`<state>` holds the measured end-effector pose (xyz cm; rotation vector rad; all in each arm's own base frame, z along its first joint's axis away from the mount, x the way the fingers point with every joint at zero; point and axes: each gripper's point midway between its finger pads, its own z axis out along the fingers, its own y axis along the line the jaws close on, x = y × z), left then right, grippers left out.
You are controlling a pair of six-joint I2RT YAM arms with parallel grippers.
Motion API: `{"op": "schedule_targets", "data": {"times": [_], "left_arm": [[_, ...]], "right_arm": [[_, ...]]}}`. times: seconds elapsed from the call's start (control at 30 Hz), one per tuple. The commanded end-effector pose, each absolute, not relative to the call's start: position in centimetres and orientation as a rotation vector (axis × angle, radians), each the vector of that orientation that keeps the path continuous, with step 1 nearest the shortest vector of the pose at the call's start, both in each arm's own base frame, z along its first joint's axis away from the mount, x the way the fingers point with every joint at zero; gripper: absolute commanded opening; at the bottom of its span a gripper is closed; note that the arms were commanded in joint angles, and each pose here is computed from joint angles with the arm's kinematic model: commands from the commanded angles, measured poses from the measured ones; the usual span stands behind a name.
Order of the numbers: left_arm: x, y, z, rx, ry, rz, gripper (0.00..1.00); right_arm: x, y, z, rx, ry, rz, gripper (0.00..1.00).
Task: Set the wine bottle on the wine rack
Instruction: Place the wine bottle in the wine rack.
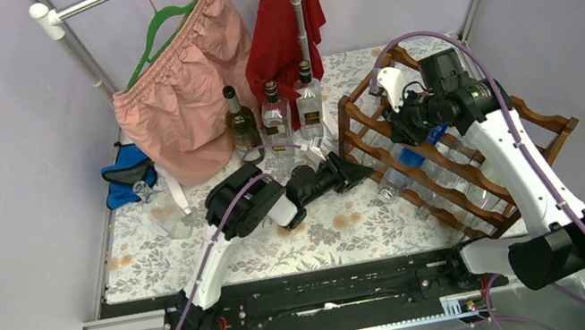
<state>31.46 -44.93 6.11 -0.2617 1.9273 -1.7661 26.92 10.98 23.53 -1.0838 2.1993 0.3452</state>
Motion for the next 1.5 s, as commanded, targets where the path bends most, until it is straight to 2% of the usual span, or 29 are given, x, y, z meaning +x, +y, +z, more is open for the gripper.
{"op": "schedule_targets", "data": {"times": [0.0,0.73,1.47], "left_arm": [[33.5,-45.6,10.7,-0.258,1.714,-1.822,0.0],[32.6,-44.0,14.1,-0.239,1.571,-1.879,0.0],[34.4,-46.9,11.5,-0.274,1.725,-1.851,0.0]], "right_arm": [[24.1,13.5,22.7,-1.169,2.186,0.573,0.01],[24.2,13.7,22.5,-1.169,2.189,0.583,0.01],[24.2,13.7,22.4,-1.168,2.19,0.59,0.01]]}}
